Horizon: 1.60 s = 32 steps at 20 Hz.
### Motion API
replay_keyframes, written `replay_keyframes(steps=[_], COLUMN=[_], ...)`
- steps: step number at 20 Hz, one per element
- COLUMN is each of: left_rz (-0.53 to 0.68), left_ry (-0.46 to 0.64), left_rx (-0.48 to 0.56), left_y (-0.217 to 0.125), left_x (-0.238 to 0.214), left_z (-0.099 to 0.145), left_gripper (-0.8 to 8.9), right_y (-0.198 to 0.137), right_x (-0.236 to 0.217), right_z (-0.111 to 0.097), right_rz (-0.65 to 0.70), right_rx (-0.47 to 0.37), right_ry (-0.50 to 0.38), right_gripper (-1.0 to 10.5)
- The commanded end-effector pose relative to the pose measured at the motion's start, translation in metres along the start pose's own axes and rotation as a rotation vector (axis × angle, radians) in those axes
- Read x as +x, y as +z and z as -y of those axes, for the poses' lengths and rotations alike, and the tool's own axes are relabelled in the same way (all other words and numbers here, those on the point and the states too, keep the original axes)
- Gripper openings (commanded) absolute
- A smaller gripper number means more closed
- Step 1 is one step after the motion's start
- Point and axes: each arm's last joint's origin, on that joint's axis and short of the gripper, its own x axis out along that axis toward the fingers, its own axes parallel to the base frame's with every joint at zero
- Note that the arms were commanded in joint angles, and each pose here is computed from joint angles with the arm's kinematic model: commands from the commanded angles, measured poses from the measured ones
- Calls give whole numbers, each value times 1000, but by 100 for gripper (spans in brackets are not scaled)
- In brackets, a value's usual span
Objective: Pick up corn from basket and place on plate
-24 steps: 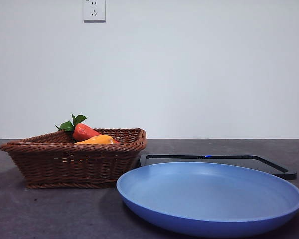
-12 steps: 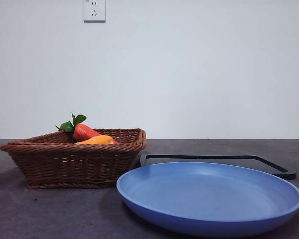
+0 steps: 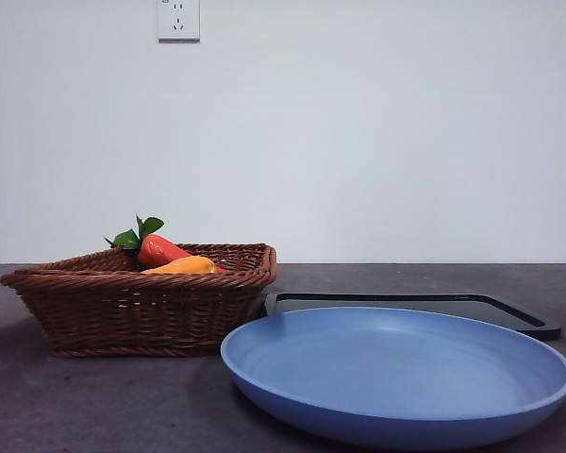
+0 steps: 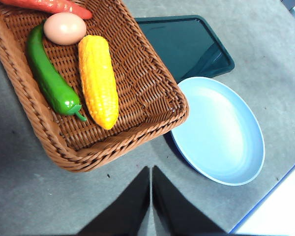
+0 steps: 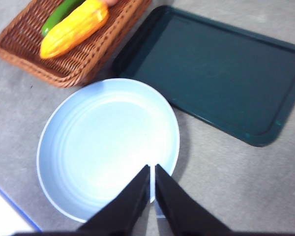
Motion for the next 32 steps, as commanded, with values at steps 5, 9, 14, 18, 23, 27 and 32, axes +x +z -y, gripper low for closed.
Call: replay_keyframes(steps=[5, 9, 14, 18, 23, 27, 32], left_rz=[38, 50, 57, 57, 56, 56, 57], left_ry=[-1, -1, -1, -1, -1, -1, -1], left_rx=[45, 45, 32, 29, 27, 26, 26], left_y=[8, 9, 10, 10, 10, 10, 10], left_x=[-2, -2, -2, -2, -2, -2, -2], left_z=[2, 2, 2, 2, 2, 2, 2], left_gripper=[360, 417, 417, 417, 416, 416, 416], right_y=[6, 7, 10, 9, 0, -8, -13], right_x=[-1, 6, 39, 83, 129, 152, 164], right_z=[0, 4, 17, 29, 42, 47, 48], right_rz=[16, -6, -139, -271, -391, -449, -488], right_rx=[7, 64, 138, 171, 205, 219, 230], right_ry=[-18, -45, -23, 6, 37, 61, 65], right_gripper=[243, 320, 313, 313, 313, 269, 98])
